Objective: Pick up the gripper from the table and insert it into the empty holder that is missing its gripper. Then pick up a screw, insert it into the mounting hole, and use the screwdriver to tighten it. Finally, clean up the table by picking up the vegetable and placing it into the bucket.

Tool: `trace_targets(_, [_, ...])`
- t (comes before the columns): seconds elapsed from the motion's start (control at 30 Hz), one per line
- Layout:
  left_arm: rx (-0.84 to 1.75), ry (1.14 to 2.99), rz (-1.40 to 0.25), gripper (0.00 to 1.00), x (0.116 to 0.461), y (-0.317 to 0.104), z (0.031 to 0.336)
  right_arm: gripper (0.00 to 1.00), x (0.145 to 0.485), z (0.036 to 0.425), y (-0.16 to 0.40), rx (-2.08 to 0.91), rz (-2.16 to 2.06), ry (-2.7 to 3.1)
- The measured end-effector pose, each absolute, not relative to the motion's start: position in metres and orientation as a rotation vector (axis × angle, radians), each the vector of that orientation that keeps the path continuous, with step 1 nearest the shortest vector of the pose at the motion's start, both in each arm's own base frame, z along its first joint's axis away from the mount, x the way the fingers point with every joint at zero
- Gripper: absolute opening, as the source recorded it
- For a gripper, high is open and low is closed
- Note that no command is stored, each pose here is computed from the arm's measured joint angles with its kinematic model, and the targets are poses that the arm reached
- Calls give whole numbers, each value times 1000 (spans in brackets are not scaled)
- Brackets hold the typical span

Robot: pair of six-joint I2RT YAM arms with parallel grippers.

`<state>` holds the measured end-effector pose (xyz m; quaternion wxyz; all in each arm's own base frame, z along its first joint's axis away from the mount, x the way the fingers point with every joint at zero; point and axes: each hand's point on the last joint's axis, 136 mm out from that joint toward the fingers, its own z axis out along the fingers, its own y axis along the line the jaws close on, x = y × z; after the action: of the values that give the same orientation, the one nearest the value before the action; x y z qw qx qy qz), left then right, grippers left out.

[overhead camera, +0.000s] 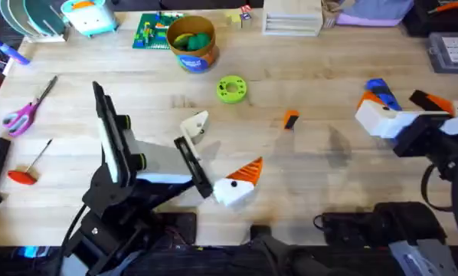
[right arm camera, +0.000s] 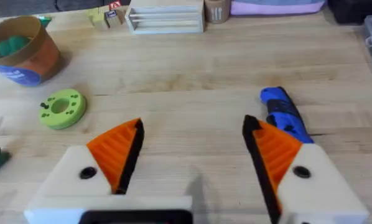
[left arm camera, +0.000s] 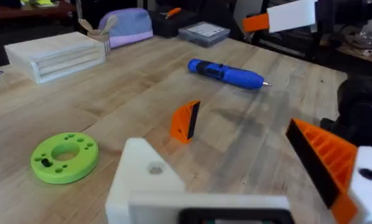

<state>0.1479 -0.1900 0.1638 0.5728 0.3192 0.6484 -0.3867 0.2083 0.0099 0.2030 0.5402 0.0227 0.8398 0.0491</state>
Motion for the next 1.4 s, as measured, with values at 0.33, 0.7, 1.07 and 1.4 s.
trace_targets(0.33, [749,1520,-907,992,148,-190,164,991,208,203,10,54,117,1996])
trace_targets(0.7, [749,1520,-907,994,148,-190,164,991,208,203,10,122,166,1993])
trace_targets(1.07, [749,1520,-907,992,148,-190,164,992,199,154,34,154,341,2284])
trace_targets(1.4, [749,1520,-907,992,148,-190,164,992,213,176,56,70,379,2446])
